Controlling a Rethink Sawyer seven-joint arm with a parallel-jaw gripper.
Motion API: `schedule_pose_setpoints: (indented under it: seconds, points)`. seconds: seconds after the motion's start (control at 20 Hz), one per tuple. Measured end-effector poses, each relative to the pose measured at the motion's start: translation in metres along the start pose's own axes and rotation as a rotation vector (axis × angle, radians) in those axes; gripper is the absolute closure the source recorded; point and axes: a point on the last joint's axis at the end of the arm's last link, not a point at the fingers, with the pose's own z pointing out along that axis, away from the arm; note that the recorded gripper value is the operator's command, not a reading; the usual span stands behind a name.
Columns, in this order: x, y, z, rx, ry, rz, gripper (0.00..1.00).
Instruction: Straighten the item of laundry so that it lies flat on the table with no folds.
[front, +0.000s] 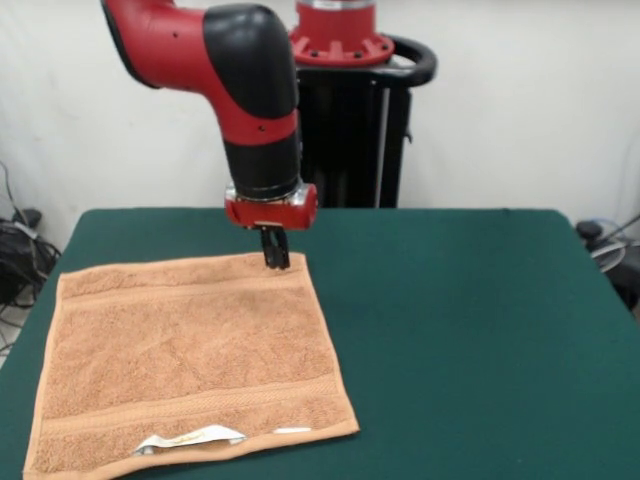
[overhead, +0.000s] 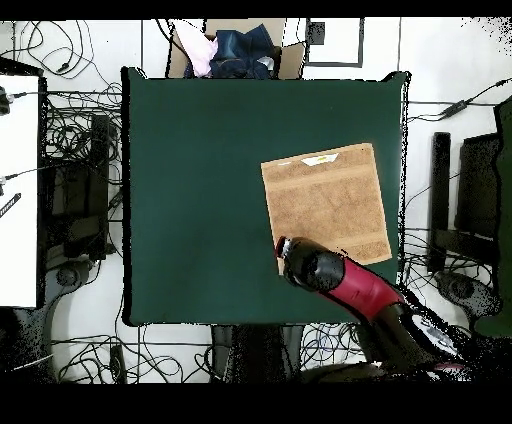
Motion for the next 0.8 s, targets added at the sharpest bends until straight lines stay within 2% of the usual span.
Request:
schedule_pose_setpoints:
  seconds: [0.4, 0.8]
  points:
    - [-0.005, -0.022, -0.015, 0.001, 0.002, 0.035, 1.00]
    - [-0.011, -0.037, -0.003, 0.004, 0.000, 0.033, 1.00]
